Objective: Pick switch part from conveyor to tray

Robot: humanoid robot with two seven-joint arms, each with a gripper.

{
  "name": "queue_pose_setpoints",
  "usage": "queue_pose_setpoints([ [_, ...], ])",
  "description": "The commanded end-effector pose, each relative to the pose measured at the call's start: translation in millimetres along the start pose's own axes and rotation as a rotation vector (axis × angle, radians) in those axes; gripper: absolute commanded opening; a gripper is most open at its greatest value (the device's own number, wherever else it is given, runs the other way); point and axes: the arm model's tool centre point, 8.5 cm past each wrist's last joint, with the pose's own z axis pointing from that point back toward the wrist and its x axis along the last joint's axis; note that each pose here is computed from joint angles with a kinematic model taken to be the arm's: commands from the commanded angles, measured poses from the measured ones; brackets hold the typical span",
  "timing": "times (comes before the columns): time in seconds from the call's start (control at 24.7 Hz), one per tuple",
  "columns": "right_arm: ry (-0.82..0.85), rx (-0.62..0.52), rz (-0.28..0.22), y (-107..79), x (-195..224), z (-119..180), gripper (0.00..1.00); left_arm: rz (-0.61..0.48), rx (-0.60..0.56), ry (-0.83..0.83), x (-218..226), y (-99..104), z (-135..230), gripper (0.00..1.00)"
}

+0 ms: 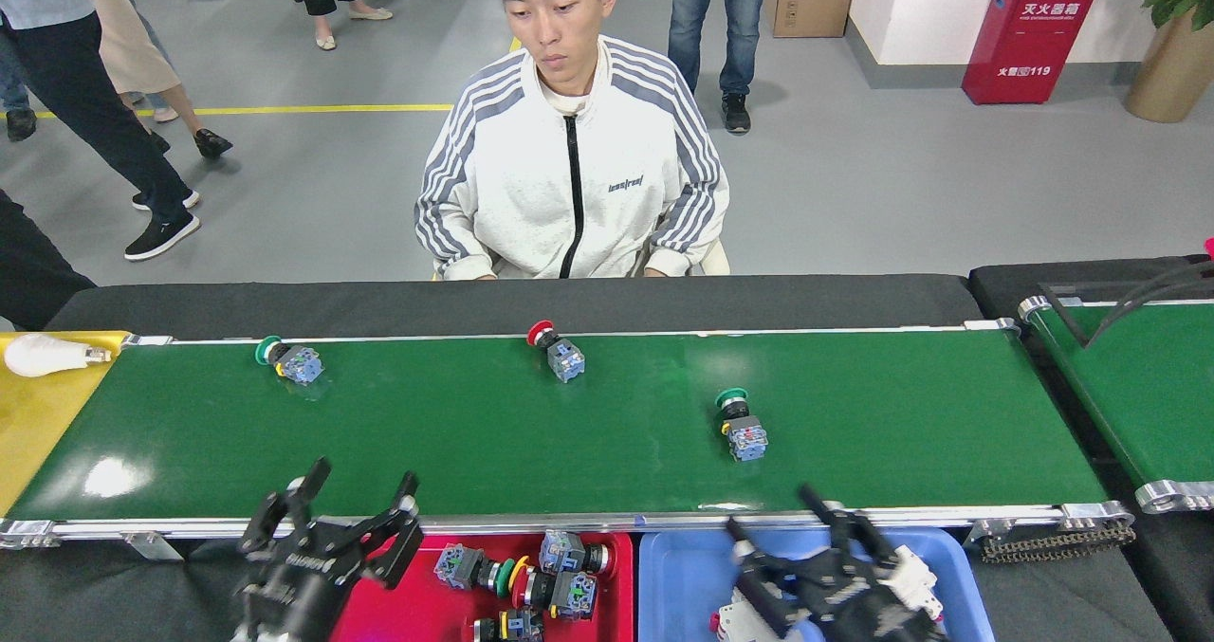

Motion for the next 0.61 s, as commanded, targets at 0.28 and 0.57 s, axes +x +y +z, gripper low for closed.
queue_pose_setpoints([
  [0.28,0.246,-0.093,0.191,-23.1,-74,23,0.99,0.022,-0.141,0.019,35,-8,-91,0.99],
  [0.57,0.203,-0.093,0.219,-31.7,-83,16,0.99,0.032,-0.189,0.128,9,-21,-99,0.99],
])
